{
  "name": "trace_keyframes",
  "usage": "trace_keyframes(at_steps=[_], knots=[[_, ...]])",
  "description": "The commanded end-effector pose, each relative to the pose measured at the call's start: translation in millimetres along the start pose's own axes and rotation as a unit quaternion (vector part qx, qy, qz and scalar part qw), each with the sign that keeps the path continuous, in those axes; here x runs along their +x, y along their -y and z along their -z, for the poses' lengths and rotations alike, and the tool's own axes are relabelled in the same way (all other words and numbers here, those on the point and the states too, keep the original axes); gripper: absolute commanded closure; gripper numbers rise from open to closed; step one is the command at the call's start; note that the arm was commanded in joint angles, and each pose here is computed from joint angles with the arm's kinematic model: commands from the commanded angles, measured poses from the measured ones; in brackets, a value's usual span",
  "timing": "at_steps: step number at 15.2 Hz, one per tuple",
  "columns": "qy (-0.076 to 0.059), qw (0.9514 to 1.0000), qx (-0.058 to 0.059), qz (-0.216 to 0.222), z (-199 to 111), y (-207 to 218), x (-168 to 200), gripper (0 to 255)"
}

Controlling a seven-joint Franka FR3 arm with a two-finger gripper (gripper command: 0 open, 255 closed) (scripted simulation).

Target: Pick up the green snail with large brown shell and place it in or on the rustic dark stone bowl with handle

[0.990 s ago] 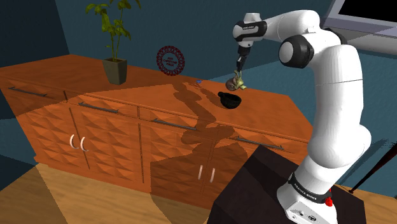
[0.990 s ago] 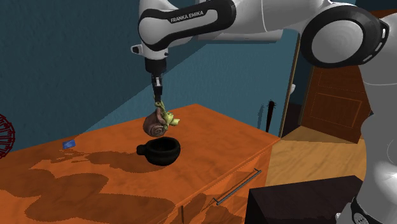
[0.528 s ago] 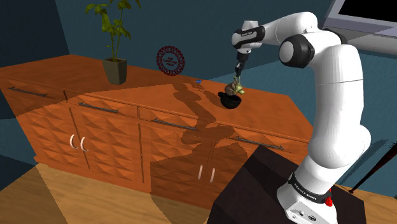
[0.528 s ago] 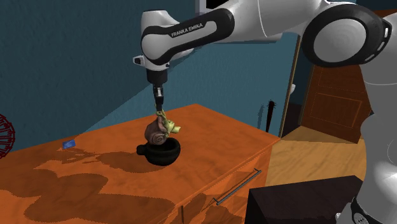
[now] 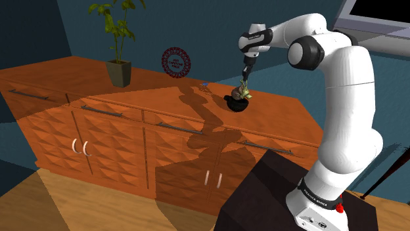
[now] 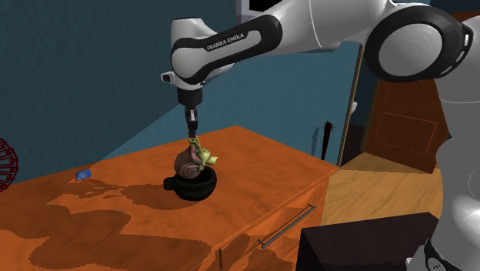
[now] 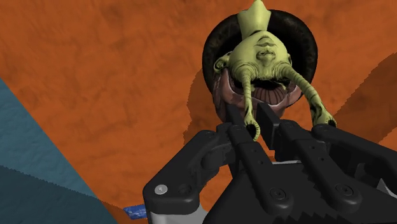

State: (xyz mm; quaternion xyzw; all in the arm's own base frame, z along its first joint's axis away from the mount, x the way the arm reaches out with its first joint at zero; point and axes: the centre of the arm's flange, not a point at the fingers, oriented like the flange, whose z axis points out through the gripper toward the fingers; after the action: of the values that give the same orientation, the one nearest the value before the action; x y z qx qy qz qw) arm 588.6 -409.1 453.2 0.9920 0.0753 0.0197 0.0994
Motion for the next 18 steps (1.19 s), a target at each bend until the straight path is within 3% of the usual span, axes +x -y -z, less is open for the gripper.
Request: trace_keyframes(at_steps=[1,2,7,11,18], knots=[[0.0,1.0,0.0,0.0,0,0,0,255],[0.0,1.0,0.0,0.0,0,0,0,0],[0.0,1.0,0.0,0.0,0,0,0,0],[0.0,1.0,0.0,0.0,50,0,0,0],[0.0,1.0,0.0,0.0,50,0,0,0]])
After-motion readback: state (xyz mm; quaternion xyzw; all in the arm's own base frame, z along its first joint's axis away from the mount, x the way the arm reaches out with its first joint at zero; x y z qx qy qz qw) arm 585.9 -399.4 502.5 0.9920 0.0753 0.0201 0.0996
